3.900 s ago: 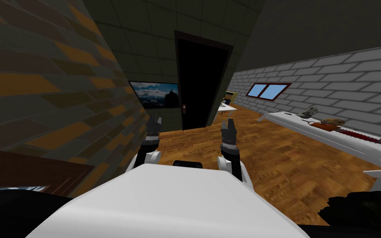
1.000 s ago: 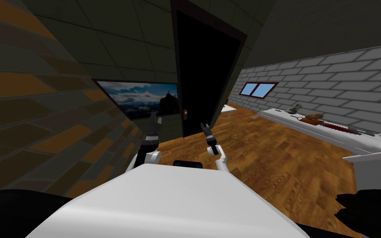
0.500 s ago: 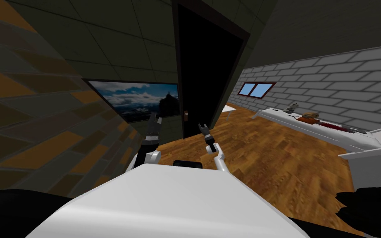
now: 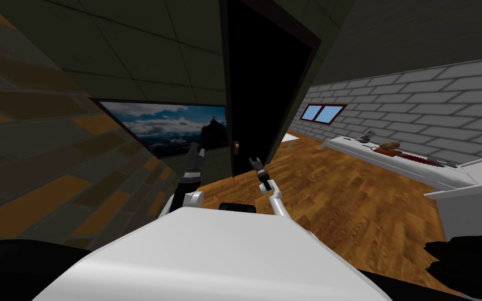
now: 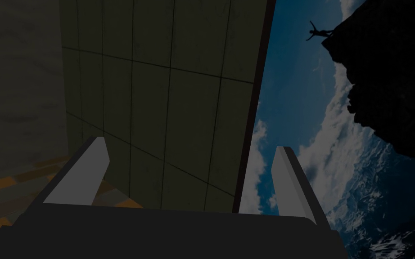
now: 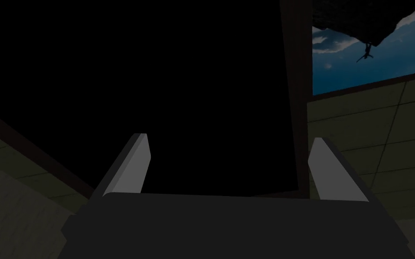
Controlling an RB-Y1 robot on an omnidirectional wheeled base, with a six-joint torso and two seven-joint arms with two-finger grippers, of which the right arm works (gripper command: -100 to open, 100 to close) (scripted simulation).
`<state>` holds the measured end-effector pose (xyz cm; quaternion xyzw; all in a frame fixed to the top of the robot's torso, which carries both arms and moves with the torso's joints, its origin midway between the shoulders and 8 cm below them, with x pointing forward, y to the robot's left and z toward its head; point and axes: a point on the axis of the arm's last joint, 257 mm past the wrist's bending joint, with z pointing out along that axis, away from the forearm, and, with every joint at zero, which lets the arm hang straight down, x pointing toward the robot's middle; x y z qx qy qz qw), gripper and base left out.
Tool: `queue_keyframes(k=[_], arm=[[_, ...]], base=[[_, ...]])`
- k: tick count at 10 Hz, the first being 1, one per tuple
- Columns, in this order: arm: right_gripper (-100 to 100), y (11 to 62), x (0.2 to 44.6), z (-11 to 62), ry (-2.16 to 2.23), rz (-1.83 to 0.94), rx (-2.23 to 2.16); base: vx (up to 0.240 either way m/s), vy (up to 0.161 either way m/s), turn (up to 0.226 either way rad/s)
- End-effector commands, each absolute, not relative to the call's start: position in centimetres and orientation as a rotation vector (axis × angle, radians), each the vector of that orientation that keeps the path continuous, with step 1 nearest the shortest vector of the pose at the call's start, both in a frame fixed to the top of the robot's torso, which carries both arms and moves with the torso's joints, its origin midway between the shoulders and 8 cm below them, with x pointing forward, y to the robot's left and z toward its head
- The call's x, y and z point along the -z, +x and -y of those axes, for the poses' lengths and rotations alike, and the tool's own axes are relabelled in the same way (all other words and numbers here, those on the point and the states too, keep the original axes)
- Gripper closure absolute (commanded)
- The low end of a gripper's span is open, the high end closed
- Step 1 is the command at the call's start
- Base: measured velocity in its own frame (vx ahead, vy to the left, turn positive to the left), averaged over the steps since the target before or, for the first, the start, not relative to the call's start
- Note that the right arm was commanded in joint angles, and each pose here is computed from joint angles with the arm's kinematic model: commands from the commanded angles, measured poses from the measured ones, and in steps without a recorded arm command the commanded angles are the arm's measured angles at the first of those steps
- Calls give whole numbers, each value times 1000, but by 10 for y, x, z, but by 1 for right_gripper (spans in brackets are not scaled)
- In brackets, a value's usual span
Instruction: Pull the door open
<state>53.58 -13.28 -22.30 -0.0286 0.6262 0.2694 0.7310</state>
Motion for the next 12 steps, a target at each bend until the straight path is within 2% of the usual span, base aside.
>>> queue_keyframes(k=[1,12], arm=[[-100,541,231,128,-95,-1397,-571],[-100,562,276,101,-293,-1496,-448]], base=[[61,56,-37],[83,75,-36]])
